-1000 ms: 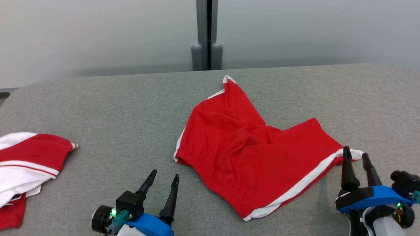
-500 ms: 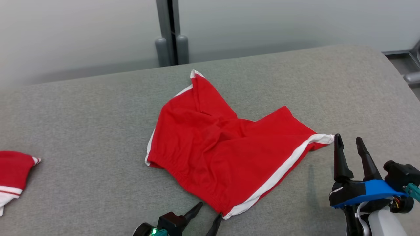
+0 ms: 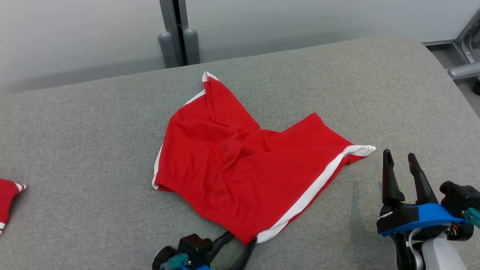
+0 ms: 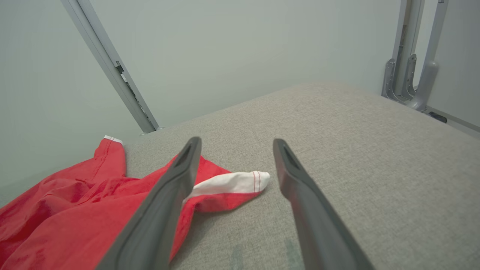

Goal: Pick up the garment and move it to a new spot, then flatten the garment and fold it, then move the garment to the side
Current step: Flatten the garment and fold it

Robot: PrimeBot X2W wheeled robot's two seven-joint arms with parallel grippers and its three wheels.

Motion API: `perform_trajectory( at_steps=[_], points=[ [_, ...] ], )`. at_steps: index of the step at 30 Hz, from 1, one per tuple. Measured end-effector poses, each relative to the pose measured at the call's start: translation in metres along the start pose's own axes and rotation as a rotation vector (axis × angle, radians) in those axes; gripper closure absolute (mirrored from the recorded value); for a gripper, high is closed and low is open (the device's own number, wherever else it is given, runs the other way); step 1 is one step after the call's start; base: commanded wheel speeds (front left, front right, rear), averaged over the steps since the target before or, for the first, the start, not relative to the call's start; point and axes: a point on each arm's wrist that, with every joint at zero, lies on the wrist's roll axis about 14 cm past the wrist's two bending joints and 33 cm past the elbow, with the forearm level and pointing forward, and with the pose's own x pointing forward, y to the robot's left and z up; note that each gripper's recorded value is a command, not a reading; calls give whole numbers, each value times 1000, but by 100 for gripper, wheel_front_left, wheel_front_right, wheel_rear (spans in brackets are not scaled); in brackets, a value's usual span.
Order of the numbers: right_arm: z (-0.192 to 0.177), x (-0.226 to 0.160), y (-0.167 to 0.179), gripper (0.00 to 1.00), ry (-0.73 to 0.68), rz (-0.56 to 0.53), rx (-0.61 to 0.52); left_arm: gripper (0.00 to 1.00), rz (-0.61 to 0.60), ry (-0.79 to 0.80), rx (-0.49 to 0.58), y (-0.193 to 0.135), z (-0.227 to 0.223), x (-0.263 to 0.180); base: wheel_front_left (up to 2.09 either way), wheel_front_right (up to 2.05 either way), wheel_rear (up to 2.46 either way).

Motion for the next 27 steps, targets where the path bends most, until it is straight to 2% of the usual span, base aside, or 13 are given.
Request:
perform_trajectory(
  at_steps=[1,8,14,20,27],
  points=[
    [-1,0,0,0,2,-1,-1,100,7,-3,-7,2,1,1,0,0,0],
    [0,4,3,0,-1,6,2,100,133,-100,-18,40,30,-6,0,0,0],
    [-7,7,24,0,18,64,13,100,288,-174,12,79,50,-38,0,0,0],
    [-16,6,47,0,49,127,17,100,417,-207,67,114,64,-74,0,0,0],
    [-23,4,61,0,72,169,15,100,462,-191,185,131,76,-93,0,0,0]
  ],
)
